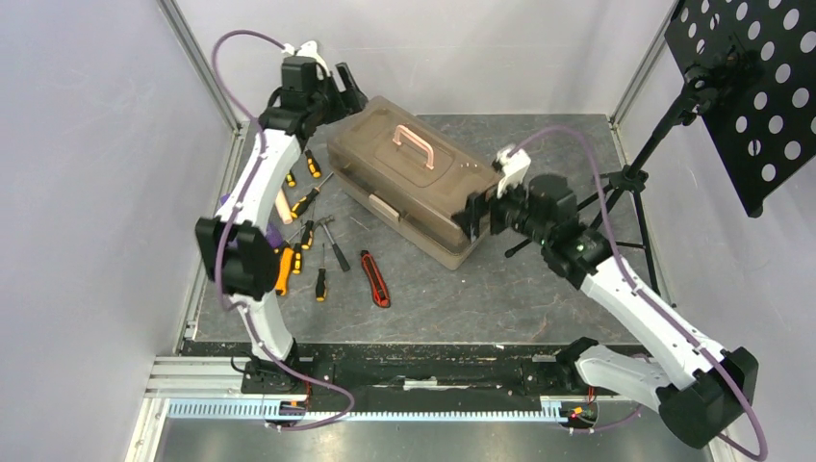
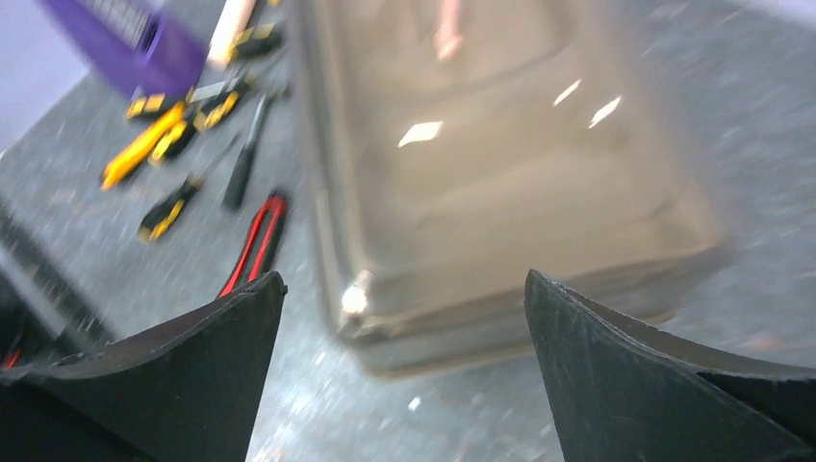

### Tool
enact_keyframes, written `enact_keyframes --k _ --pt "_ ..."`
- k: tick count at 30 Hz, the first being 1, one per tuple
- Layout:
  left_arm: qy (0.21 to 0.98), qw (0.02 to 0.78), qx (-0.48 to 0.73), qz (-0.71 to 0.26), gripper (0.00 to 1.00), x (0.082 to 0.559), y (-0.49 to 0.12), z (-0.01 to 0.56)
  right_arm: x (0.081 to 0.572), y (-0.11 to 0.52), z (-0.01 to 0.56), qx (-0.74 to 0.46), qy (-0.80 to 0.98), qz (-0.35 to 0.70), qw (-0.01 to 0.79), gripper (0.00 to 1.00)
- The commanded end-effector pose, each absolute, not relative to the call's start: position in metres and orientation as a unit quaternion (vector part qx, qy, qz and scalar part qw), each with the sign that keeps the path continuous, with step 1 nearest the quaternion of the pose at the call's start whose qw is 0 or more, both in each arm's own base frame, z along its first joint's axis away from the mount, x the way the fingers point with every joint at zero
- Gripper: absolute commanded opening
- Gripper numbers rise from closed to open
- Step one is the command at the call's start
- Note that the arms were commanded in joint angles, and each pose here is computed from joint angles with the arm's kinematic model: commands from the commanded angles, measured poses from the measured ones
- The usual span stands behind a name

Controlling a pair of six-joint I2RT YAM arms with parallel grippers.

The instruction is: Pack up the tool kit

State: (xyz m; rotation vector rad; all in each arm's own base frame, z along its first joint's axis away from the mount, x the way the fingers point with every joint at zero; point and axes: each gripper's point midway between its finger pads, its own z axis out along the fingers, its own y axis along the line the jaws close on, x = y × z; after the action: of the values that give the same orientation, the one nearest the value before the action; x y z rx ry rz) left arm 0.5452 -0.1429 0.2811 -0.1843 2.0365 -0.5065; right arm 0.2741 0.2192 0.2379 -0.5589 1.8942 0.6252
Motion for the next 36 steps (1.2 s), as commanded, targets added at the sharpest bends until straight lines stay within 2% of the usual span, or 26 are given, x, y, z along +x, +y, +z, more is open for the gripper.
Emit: enact_keyframes --k 1,4,6,10,15,19,28,32,36 --pt "0.795 0.557 -0.152 -0.185 0.88 0.485 -0.100 0.364 0.336 0.190 0.294 -0.206 0.749 0.207 0.594 0.98" --pt "0.783 0.550 -0.180 -0.230 0.88 0.443 -0.107 0.360 0.368 0.190 0.308 -0.190 0.732 0.241 0.608 0.98" --pt "0.783 0.531 -0.197 -0.256 0.88 0.419 -0.115 0.336 0.390 0.193 0.312 -0.195 0.728 0.243 0.611 0.98" --pt "0.783 0.498 -0.195 -0.319 0.88 0.381 -0.143 0.304 0.421 0.198 0.292 -0.210 0.749 0.243 0.579 0.97" --pt "0.792 0.456 -0.176 -0.365 0.88 0.371 -0.180 0.268 0.428 0.211 0.258 -0.229 0.773 0.265 0.528 0.93" --pt "0.798 0.427 -0.152 -0.397 0.87 0.387 -0.207 0.254 0.407 0.212 0.235 -0.224 0.788 0.286 0.497 0.89" --pt "0.809 0.383 -0.116 -0.430 0.86 0.434 -0.249 0.234 0.306 0.212 0.202 -0.184 0.784 0.363 0.469 0.85" --pt "0.806 0.372 -0.091 -0.451 0.85 0.432 -0.269 0.240 0.266 0.224 0.188 -0.192 0.784 0.380 0.451 0.85" --pt "0.800 0.385 -0.086 -0.452 0.85 0.417 -0.265 0.251 0.267 0.210 0.196 -0.169 0.783 0.350 0.486 0.87"
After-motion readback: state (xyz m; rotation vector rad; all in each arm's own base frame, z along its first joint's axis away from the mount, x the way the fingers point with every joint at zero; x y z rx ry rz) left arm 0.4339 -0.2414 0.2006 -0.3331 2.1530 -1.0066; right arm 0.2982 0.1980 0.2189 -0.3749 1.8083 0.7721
